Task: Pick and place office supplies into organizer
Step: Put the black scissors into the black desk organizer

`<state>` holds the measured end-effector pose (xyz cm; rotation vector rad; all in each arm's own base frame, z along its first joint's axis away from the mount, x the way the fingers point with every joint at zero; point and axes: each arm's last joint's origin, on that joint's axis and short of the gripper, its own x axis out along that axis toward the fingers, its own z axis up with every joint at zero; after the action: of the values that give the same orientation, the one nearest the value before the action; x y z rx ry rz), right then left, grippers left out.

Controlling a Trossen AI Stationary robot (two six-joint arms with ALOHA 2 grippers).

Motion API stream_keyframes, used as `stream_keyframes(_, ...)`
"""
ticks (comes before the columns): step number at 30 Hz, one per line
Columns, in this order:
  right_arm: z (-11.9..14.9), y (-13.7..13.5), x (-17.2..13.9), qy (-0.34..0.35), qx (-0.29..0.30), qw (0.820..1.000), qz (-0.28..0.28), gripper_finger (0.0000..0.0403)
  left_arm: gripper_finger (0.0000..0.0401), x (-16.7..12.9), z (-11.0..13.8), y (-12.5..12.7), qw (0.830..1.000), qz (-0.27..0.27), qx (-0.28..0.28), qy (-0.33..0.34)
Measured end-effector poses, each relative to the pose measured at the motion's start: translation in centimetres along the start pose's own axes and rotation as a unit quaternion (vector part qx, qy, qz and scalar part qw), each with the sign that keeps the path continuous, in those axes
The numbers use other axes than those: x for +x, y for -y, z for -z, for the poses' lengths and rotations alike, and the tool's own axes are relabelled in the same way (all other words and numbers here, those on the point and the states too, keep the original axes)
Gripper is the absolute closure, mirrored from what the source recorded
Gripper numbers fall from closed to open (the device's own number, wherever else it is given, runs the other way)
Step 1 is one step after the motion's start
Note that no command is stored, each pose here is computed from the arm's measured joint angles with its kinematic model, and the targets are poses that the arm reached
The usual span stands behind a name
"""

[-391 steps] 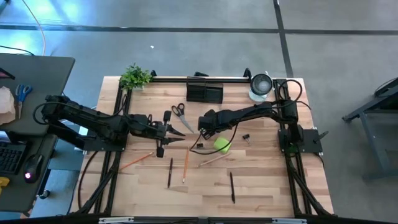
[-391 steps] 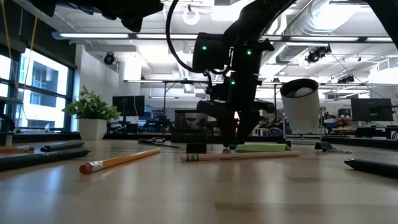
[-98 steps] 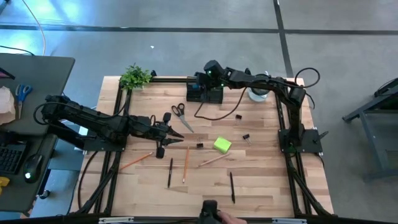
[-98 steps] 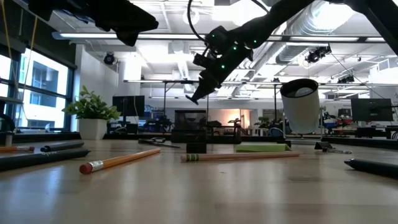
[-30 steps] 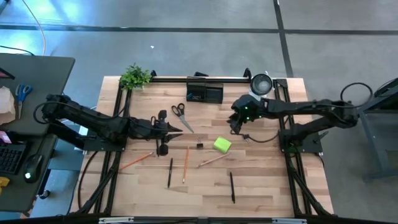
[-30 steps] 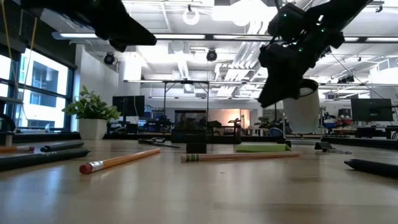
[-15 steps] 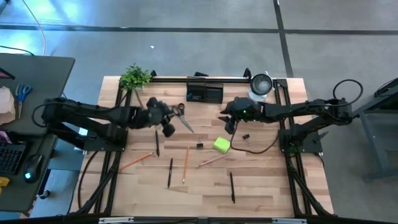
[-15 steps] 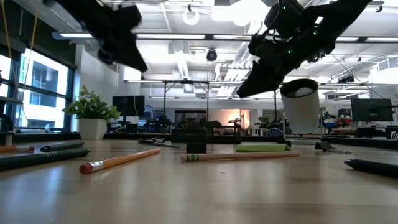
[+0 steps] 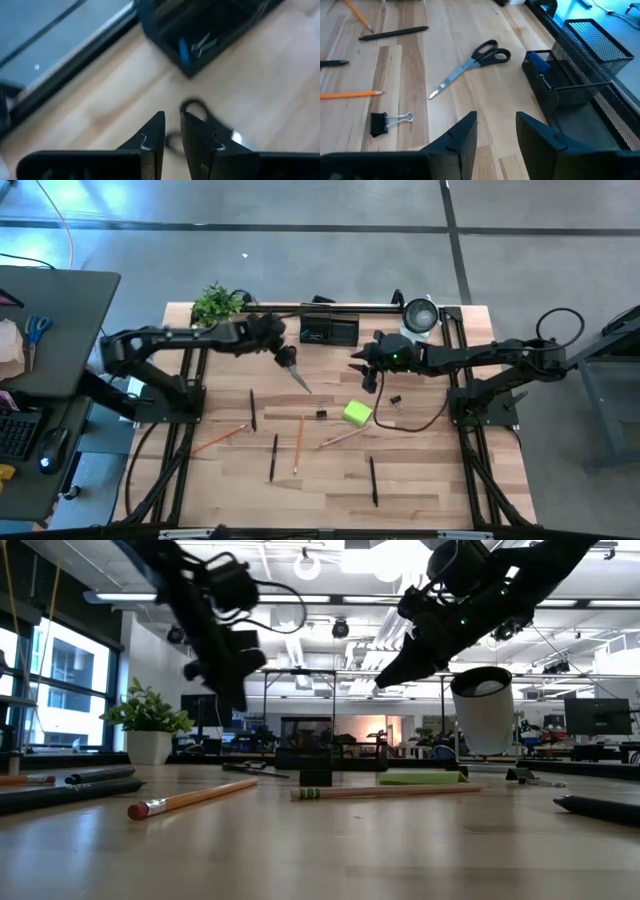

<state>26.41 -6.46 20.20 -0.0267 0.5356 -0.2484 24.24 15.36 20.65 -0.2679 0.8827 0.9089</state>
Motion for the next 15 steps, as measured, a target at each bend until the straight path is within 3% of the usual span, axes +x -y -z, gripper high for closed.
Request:
stream_keyframes(5, 0.1, -0.1, 0.0, -0.006, -0.008, 1.000, -0.010, 0.0272, 0.0348, 2.6, -2.7, 0.4, 0.996, -0.001, 0.070, -0.058)
stream_keyframes(10, 0.6, -0.2, 0.0, -0.030, -0.004, 0.999, -0.032, 0.0272, 0.0348, 5.5, -2.8, 0.8, 0.981, -0.004, 0.140, -0.136)
stream_keyframes(15, 1.1, -0.4, -0.1, -0.054, -0.003, 0.997, -0.055, 0.0272, 0.0348, 7.3, -2.8, 0.9, 0.978, 0.010, 0.155, -0.142)
